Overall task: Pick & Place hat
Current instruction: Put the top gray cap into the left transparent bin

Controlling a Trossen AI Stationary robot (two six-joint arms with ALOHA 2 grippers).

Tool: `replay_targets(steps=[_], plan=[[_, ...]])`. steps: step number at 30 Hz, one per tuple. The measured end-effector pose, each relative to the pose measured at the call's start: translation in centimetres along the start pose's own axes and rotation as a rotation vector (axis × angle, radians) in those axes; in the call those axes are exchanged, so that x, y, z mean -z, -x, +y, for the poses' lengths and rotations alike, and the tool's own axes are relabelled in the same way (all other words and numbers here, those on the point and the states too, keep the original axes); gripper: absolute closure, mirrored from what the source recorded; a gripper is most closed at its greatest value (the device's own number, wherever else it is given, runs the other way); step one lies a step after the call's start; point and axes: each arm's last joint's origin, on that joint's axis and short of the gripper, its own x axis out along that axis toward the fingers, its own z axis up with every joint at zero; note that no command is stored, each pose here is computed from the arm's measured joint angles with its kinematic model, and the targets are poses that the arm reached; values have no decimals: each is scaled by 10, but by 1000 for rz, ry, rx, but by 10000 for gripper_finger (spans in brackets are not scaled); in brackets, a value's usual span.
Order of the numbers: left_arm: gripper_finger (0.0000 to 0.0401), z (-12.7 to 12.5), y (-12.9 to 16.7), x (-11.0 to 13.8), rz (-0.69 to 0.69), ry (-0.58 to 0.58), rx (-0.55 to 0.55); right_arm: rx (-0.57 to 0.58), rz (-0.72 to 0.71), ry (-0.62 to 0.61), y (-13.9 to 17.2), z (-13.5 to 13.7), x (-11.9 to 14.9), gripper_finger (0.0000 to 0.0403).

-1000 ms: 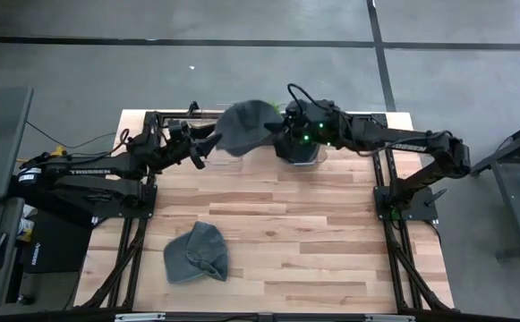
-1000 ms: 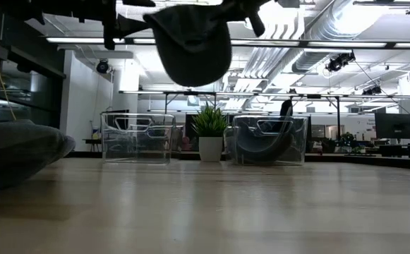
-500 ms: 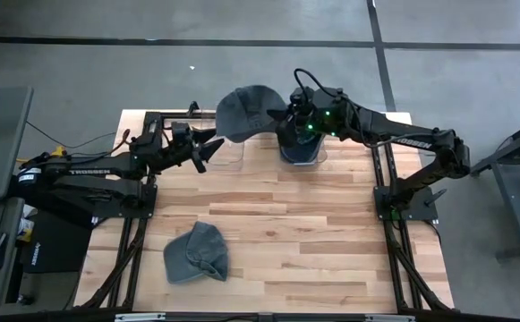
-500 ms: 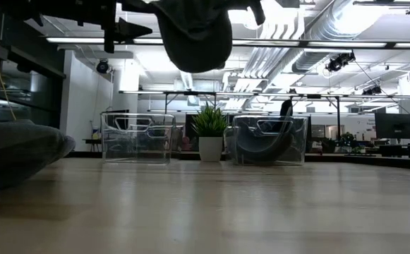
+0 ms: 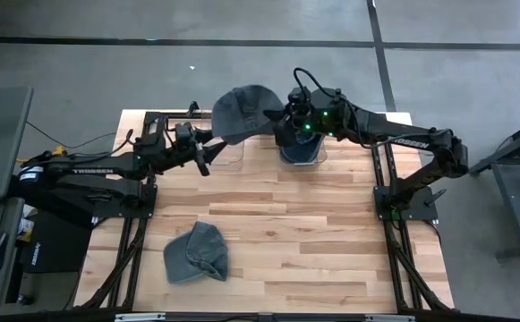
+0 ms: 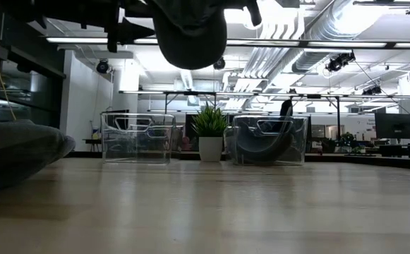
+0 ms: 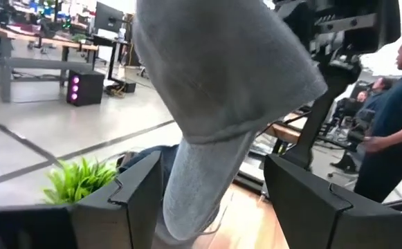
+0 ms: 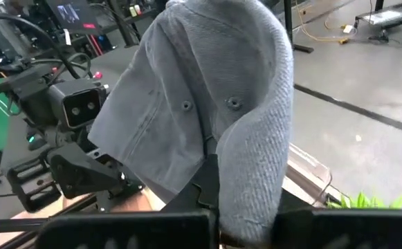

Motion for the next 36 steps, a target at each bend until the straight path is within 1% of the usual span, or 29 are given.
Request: replay_targets(steps=[2, 11, 14, 16, 18, 21, 24, 25, 30, 36], plan=[[171, 1, -2, 2, 4, -2, -21, 2, 5, -11, -2, 0, 1, 397], [171, 1, -4, 5, 13, -5, -30, -4, -1, -35, -16, 0, 7, 397], [181, 3, -4, 5, 10, -7, -92, -8, -7, -40, -17, 0, 7, 397], [202, 4, -4, 7, 19, -10, -132, -9, -8, -40, -17, 0, 7, 397], [234, 5, -4, 8, 23, -12, -148, -7, -10, -39, -17, 0, 7, 397], [295, 5, -4, 8, 30, -14, -153, -12, -15, -40, -17, -1, 6, 397], [371, 6, -4, 9, 33, -14, -154, -14, -15, -39, -17, -1, 6, 397], [385, 6, -4, 9, 37, -16, -158, -14, -14, -39, -17, -1, 6, 397], [398, 6, -4, 10, 49, -21, -172, -17, -11, -39, -17, -1, 6, 397], [400, 6, -4, 11, 49, -13, -173, -21, -10, -39, -17, -1, 6, 397]])
